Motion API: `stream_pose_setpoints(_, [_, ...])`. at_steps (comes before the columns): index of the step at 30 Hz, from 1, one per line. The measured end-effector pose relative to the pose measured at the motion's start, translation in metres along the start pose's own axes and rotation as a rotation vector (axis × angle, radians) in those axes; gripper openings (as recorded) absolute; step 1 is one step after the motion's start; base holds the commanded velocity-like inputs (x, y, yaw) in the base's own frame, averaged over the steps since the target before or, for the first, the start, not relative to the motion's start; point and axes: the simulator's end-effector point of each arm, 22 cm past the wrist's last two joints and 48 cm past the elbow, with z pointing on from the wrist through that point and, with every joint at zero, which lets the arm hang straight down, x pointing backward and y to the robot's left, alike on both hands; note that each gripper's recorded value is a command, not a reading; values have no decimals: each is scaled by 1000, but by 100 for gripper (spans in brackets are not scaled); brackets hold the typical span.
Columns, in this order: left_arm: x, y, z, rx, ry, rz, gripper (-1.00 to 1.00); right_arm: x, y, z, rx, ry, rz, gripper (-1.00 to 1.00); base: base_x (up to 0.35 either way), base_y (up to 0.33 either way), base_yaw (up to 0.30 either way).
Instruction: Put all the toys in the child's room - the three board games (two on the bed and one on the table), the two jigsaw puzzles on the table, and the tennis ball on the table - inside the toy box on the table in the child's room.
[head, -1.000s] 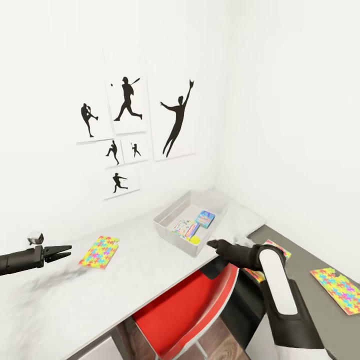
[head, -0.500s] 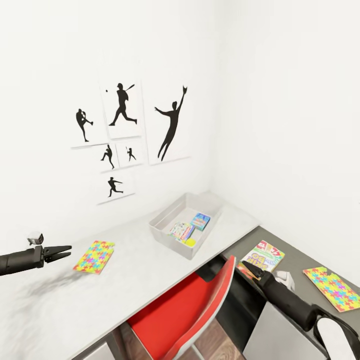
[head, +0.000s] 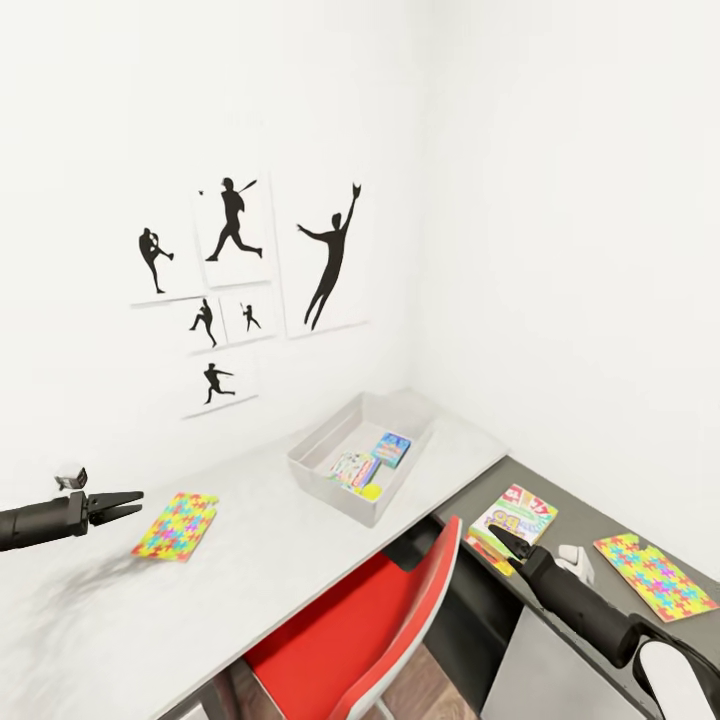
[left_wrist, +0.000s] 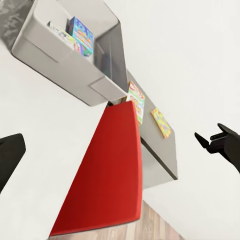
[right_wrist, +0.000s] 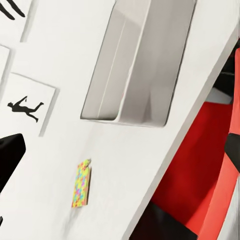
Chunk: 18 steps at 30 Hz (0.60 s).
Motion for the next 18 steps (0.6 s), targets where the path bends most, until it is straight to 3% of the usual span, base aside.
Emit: stream_pose_setpoints(18, [-2,-2,-1,1,-4,7,100,0,-4,0,19,0,-14,100,11,0,-13])
